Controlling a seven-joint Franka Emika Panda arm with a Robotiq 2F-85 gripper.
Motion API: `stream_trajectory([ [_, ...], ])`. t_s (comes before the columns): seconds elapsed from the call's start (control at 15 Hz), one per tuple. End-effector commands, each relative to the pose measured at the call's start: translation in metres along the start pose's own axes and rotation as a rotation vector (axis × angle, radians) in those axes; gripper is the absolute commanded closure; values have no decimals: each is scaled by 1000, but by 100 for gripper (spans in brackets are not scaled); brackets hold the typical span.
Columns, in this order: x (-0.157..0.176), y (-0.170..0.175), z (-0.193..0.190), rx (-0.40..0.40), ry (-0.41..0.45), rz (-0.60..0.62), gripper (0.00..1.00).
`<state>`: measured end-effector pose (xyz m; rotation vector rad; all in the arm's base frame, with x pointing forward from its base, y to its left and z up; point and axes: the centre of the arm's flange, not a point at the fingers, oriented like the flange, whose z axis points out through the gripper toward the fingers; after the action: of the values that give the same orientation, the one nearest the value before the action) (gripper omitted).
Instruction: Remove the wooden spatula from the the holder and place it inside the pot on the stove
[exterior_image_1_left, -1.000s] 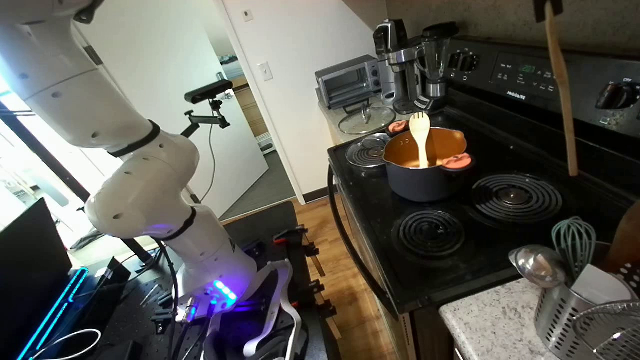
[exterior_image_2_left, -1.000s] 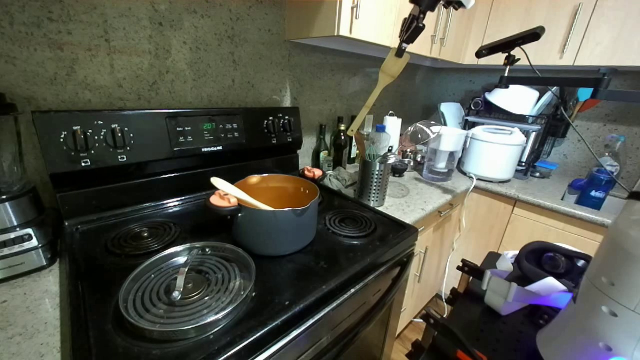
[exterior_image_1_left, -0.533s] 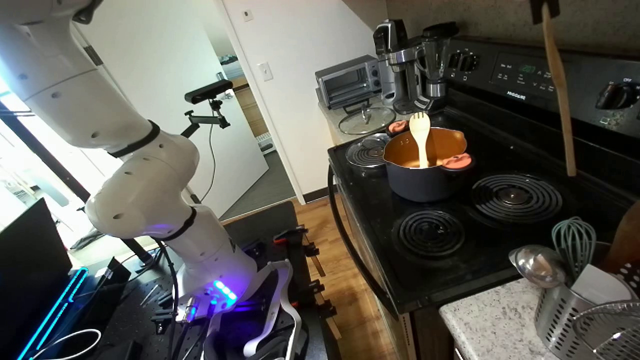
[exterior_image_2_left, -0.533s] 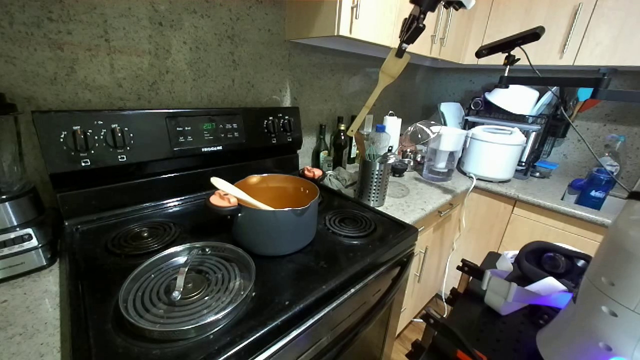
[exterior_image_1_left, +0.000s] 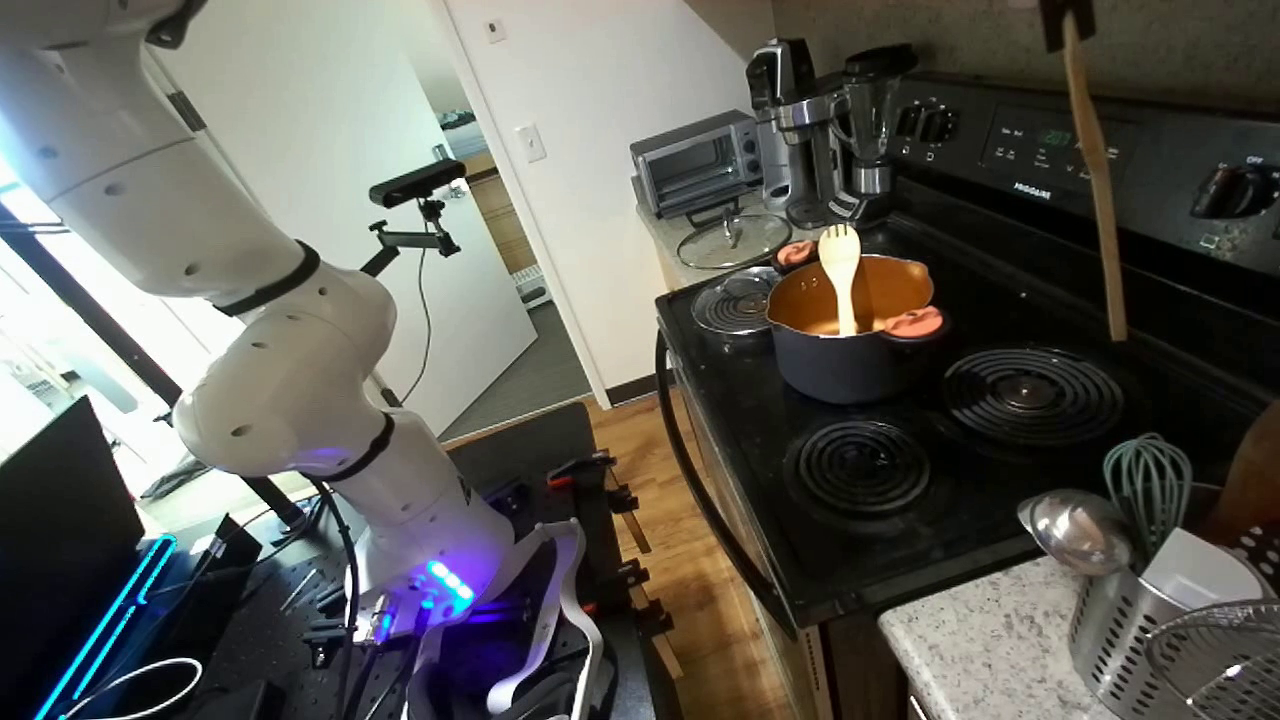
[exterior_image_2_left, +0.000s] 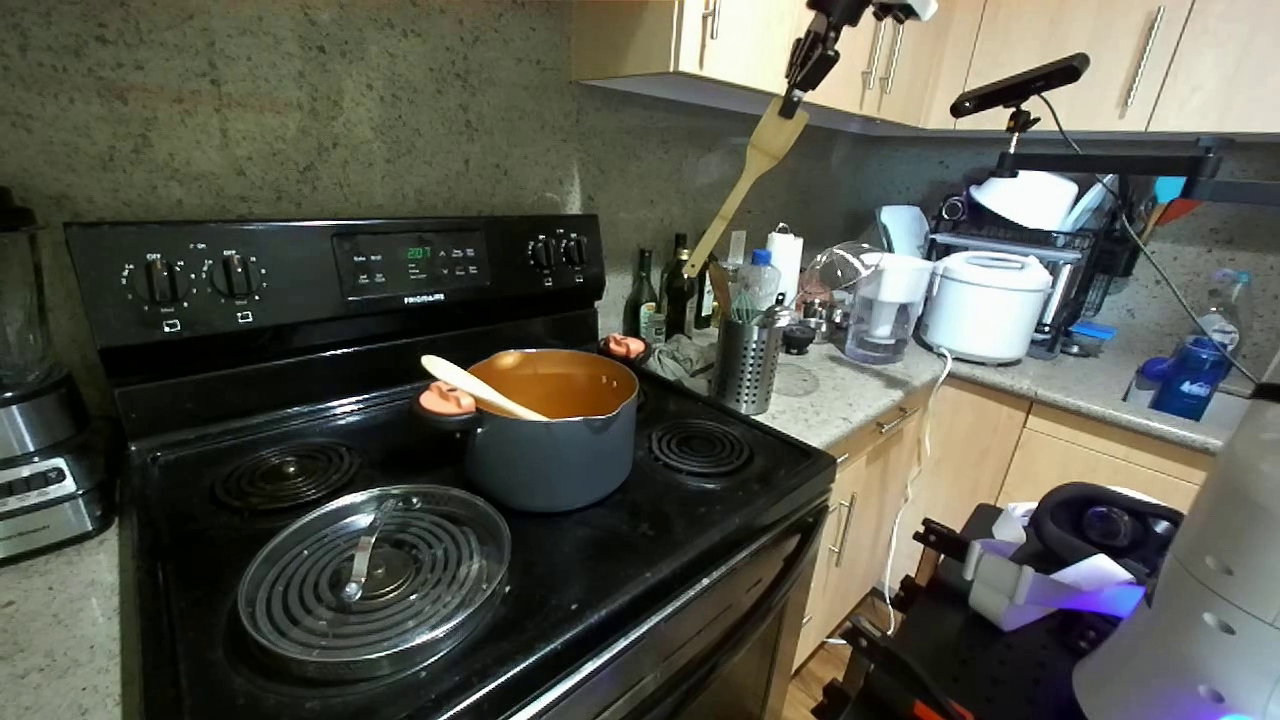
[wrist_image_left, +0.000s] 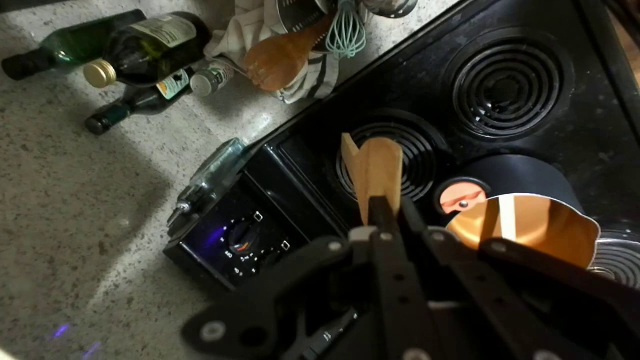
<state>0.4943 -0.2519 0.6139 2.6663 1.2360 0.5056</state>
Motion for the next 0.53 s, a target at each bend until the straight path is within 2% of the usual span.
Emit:
stream_trajectory([
  [0.0, 22, -19, 0, 0, 10, -69, 98],
  [0.47, 58, -52, 1, 1, -4, -179, 98],
])
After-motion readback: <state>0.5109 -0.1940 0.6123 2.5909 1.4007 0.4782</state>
